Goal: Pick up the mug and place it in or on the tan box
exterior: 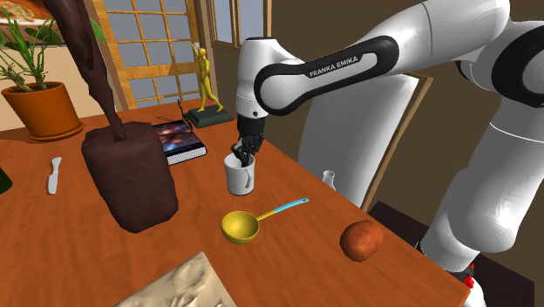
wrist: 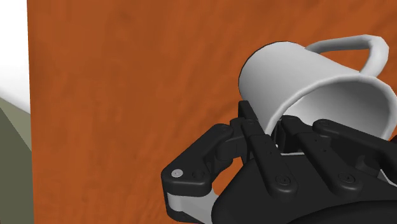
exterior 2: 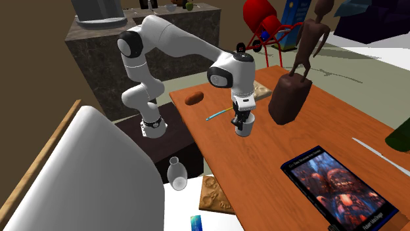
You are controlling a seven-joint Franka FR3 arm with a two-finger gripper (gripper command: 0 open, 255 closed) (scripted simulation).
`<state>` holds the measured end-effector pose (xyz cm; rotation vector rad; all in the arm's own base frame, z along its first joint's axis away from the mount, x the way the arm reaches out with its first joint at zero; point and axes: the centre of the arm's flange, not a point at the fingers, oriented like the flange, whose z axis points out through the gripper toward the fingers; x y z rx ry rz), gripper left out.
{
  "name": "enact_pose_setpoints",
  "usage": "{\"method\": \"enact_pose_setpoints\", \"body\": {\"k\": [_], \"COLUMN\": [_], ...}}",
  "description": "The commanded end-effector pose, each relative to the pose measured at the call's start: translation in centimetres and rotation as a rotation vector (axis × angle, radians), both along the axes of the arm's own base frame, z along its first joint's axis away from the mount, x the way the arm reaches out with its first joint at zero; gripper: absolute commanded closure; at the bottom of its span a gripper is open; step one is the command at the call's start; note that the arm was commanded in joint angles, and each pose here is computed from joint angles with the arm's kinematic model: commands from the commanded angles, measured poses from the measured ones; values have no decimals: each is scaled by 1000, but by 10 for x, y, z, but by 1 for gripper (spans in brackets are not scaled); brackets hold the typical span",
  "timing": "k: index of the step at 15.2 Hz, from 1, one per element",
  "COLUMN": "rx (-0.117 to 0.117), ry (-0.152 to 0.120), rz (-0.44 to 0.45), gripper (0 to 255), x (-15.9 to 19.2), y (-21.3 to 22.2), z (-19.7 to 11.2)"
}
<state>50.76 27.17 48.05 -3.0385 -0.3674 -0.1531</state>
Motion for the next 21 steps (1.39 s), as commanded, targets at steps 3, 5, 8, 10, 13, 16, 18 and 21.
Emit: {"method": "enact_pose_setpoints", "body": {"k": [3, 5, 8, 10, 13, 16, 18, 21], "rx": [0, 0, 0, 0, 0, 0, 0, 0], "ry": [0, 0, 0, 0, 0, 0, 0, 0], "rz": [0, 0, 0, 0, 0, 0, 0, 0], "gripper": [255, 255, 255, 255, 255, 255, 255, 255], "x": [0, 0, 0, 0, 0, 0, 0, 0], "y": [0, 0, 0, 0, 0, 0, 0, 0], "z": [0, 0, 11, 21, 37, 53, 63, 79]}}
